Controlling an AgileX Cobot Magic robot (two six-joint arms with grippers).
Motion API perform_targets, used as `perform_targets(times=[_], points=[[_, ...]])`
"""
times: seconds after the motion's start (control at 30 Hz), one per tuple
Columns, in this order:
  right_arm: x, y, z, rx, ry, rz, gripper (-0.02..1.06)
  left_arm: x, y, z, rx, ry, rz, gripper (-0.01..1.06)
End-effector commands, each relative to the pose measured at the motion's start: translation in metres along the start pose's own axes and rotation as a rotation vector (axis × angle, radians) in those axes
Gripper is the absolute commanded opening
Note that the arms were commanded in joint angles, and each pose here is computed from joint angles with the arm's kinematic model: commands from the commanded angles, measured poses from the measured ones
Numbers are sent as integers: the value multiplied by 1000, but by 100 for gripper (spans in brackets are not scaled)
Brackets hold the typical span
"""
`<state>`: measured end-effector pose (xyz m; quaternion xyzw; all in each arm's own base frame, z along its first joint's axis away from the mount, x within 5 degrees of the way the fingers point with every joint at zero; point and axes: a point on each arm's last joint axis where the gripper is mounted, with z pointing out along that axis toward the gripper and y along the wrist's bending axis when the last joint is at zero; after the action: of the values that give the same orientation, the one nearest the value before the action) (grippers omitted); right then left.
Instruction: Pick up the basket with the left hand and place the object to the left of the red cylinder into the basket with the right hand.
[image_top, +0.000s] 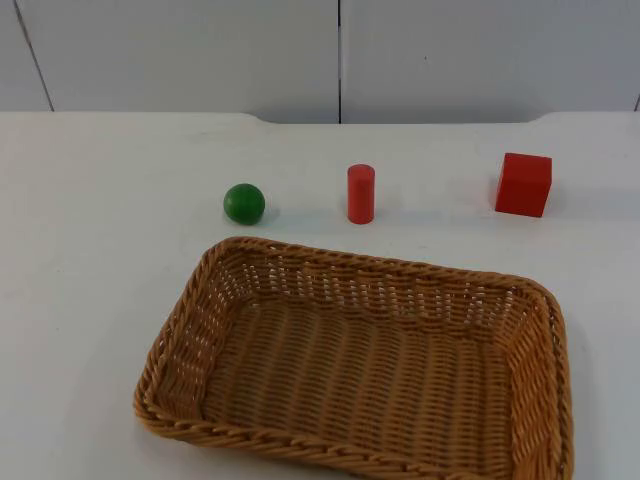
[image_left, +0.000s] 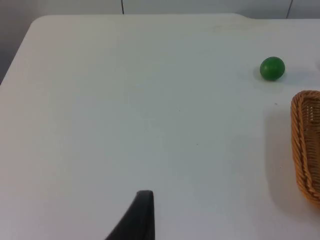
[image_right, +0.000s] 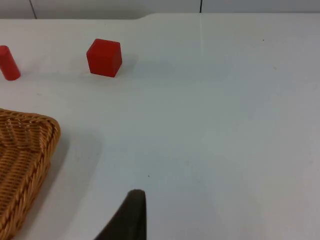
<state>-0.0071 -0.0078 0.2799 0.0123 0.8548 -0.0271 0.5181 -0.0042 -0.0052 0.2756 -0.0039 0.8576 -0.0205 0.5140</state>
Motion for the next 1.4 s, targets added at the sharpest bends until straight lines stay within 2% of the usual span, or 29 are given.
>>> perform_targets(times=[0.0,0.63,0.8,0.97,1.13,1.17,1.33,1.37], points=[[0,1,0,-10,-4,-9,105,1,0,0,2,1,0,105],[0,2,0,-19,-3,-21,105,1,0,0,-2,1,2,105],[-4,2,-5,-21,-30,-18,105,0,0,1,0,8,1,105],[-31,3,0,-22,18,-30,105,-18,-1,11,15,73,-15,105],[-75,5,23,-25,78,-38,105,-58,-2,36,26,197,-37,105],[-75,5,23,-25,78,-38,105,-58,-2,36,26,197,-37,105],[-105,10,64,-42,171,-36,105,-89,0,79,26,359,-54,105],[-105,10,64,-42,171,-36,105,-89,0,79,26,359,-54,105]])
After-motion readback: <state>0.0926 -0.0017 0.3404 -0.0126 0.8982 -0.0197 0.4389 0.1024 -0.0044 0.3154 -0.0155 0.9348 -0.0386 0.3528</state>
